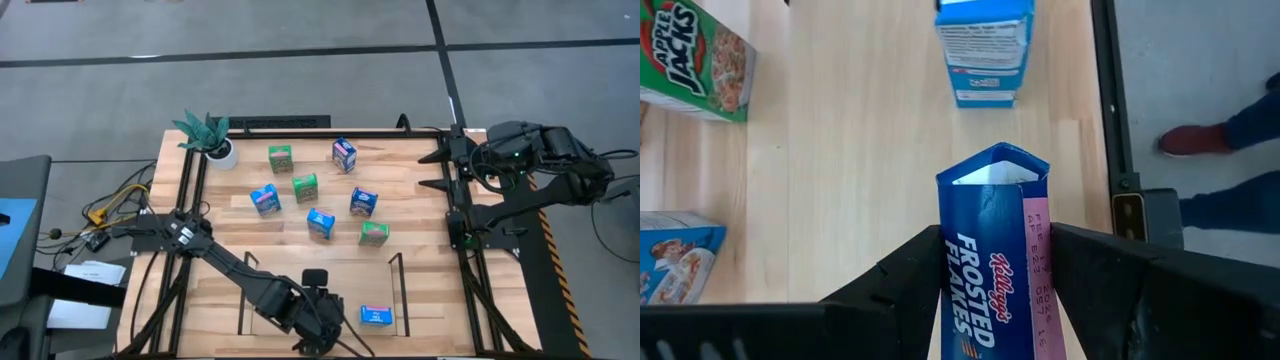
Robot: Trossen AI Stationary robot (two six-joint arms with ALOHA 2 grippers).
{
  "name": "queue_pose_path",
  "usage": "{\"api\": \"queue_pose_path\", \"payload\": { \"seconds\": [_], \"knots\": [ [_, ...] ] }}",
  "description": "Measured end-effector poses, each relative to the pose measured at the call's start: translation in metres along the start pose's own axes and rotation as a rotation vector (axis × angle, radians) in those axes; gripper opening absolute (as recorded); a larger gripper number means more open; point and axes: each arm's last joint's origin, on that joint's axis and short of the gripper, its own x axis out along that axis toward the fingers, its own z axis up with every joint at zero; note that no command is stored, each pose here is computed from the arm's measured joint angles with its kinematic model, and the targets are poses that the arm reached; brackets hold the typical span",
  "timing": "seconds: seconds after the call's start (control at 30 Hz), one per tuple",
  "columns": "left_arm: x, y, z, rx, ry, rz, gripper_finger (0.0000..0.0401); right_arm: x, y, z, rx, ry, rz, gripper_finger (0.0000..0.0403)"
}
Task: Stack cereal on shelf
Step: Put the bottom blue cereal box on the shelf
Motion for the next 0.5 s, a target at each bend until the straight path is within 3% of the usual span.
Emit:
{"api": "queue_pose_path", "payload": {
  "seconds": [0.5],
  "knots": [
    [-0.0022, -0.0068, -0.0008, 0.024, -0.03, 0.004, 0.0164, 0.0001, 0.0, 0.0, 0.0, 0.0, 0.0, 0.027]
  ]
}}
